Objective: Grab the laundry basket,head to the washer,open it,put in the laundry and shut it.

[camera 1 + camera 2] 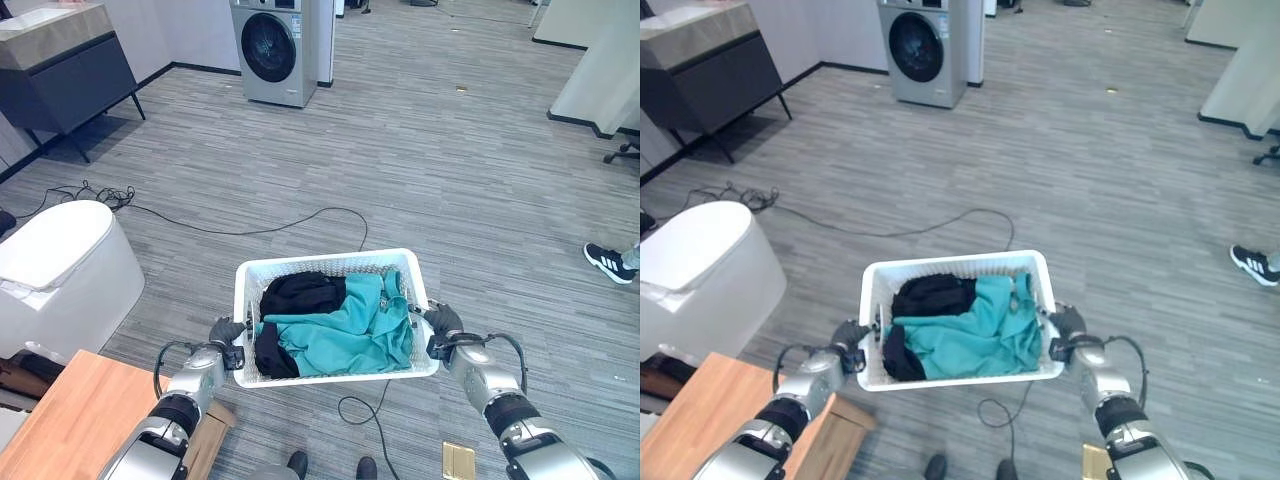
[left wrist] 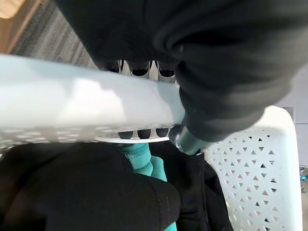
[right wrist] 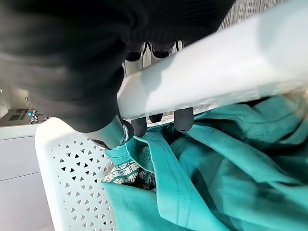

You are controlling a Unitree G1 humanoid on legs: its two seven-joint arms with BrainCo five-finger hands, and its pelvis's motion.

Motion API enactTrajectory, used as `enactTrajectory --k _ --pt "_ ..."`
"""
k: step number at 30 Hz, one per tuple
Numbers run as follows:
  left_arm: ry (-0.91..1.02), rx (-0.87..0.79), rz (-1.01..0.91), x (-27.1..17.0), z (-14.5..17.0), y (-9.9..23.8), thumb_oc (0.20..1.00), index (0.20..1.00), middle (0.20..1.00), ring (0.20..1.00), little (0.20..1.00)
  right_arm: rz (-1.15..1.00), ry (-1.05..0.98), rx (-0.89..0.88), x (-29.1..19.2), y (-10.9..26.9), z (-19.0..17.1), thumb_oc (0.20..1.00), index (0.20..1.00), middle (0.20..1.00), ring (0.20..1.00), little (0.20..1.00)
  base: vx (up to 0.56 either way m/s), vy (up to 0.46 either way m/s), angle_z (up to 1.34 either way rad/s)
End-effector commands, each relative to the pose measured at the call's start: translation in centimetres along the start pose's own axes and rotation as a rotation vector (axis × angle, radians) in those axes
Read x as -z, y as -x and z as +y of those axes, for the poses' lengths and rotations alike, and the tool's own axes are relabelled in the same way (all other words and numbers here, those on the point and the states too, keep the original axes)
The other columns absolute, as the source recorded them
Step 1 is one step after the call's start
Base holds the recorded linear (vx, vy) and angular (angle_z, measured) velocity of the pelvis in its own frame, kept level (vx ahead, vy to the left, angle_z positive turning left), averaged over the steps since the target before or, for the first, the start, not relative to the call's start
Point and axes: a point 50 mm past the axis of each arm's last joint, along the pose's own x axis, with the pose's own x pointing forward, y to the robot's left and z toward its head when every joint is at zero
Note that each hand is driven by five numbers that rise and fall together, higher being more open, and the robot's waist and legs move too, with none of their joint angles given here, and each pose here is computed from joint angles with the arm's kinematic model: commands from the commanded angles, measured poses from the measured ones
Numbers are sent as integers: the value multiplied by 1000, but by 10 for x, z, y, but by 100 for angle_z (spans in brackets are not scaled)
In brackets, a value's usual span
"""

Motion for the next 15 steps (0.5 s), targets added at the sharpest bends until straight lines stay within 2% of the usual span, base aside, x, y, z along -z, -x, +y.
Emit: enactTrajectory --k 1,8,15 --pt "143 99 -232 -76 -33 -11 200 200 200 200 200 -219 -156 -109 -51 -7 21 200 200 200 200 200 0 0 0" --pt "127 88 -238 -78 -30 -11 200 200 200 200 200 -230 -137 -144 -58 -10 31 200 200 200 200 200 5 11 0" --pt "99 80 -293 -105 -26 -13 200 200 200 200 200 -216 -84 -200 -66 -16 50 200 200 200 200 200 -21 54 -7"
